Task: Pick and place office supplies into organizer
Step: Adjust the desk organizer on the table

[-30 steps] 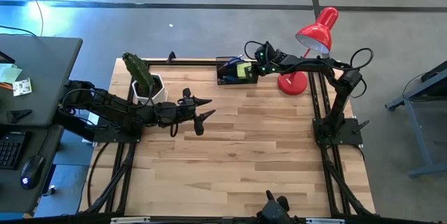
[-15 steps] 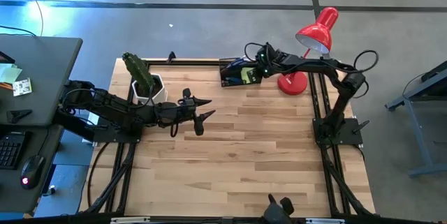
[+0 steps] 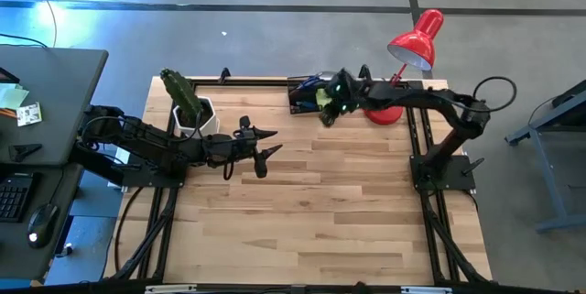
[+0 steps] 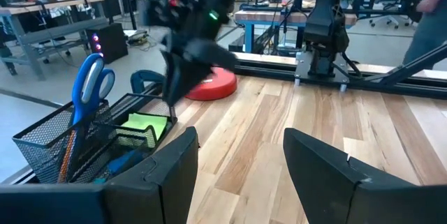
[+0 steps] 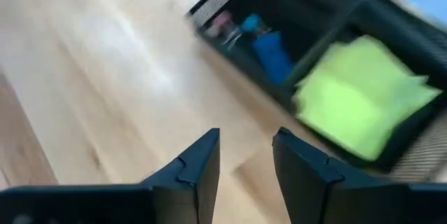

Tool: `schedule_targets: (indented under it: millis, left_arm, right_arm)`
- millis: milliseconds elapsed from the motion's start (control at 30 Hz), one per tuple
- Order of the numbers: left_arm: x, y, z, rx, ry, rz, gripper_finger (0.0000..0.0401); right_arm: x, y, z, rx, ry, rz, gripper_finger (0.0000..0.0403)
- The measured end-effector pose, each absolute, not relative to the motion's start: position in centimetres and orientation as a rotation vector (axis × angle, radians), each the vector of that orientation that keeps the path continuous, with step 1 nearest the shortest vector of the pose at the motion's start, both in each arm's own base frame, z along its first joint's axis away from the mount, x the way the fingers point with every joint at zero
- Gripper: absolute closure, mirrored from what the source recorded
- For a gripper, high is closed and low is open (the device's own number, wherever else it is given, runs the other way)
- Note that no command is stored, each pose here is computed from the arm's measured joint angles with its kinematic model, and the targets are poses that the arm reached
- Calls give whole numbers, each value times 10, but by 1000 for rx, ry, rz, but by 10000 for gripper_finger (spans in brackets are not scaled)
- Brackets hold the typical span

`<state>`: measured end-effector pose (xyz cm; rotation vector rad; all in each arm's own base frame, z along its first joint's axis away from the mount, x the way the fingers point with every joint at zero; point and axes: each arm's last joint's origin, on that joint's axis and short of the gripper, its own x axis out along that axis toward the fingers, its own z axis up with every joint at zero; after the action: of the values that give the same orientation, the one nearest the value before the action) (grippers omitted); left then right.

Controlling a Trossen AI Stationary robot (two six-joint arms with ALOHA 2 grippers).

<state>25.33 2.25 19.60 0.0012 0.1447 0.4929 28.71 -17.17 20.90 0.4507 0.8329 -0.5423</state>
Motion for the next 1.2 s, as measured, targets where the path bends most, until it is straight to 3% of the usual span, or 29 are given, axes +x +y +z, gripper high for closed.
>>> schedule_targets:
  millis: [267,567,1200]
  left_arm:
    - [253,23,197,0,137,493,201]
    - [253,23,198,-2,127,497,201]
    - [253,23,197,27,145,503,201]
  right_arm:
    - [323,-135,182,507,742,-650,277]
    - [337,-164,135,629,789,-645,277]
    - [362,-193,129,575,685,-571,277]
